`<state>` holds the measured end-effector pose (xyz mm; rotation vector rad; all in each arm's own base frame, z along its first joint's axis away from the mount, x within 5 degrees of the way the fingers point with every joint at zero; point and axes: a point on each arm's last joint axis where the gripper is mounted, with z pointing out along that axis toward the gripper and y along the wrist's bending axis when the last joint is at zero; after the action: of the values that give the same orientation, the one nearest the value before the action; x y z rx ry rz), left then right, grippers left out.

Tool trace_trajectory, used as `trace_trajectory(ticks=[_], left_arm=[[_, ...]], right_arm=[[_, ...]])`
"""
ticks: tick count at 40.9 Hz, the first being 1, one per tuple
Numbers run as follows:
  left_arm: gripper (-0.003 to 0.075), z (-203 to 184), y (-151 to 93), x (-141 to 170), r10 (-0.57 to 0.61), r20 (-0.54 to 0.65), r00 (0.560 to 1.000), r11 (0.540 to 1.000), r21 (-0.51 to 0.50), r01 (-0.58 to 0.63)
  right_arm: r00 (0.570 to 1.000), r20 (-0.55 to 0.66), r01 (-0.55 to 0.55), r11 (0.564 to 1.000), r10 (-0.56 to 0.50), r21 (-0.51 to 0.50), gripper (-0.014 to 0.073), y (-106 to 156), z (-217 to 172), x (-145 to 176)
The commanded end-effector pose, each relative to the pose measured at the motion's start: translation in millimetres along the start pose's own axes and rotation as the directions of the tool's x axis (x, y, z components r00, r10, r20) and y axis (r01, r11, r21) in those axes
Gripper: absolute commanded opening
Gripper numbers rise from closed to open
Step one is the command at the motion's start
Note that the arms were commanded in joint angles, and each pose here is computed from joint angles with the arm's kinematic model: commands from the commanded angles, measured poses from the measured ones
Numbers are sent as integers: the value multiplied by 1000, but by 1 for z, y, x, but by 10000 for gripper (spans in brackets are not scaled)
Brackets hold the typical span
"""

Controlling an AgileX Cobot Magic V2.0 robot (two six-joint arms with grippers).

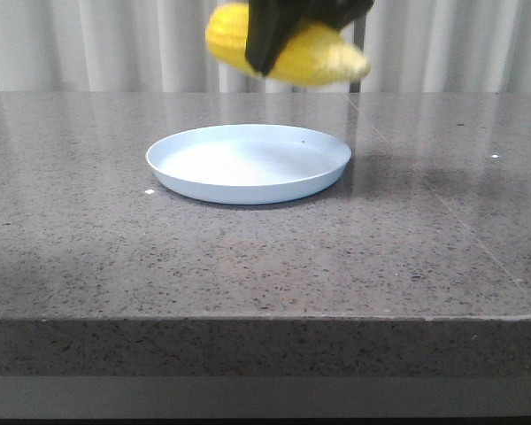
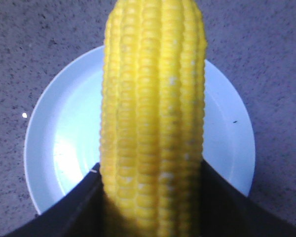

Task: Place corn on plate with both arms
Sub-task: 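Carry the corn over the plate and lower it onto the plate, then open the right gripper and withdraw it from the corn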

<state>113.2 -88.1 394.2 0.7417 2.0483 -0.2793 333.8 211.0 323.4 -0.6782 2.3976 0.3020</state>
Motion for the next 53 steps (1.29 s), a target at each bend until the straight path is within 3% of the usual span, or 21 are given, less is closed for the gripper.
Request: trace_trajectory(ticks=[1,7,16,19,31,44,53], left_arm=[[365,-8,0,-12,-8,98,995,1000,5,8],[365,-8,0,-12,-8,98,995,1000,5,8],[365,-8,0,-12,-8,98,995,1000,5,8],[365,-8,0,-12,-8,98,995,1000,5,8],[365,-8,0,-12,-8,98,995,1000,5,8],[365,-8,0,-12,-8,98,995,1000,5,8],[365,-8,0,-12,-8,98,995,1000,5,8]], right_arm=[[994,109,3,1000,-2,-5,228,1,-10,-15],[997,76,0,1000,0,-3,267,-1,16,-12],[998,64,-1,1000,1,-2,593,-1,24,-11],[998,65,-1,1000,1,-2,632,-1,24,-11],[998,69,6,1000,-6,-2,631,0,-4,-12],[981,192,18,1000,-16,-6,625,5,-103,-8],[961,275,30,1000,-28,-3,625,8,-166,31]])
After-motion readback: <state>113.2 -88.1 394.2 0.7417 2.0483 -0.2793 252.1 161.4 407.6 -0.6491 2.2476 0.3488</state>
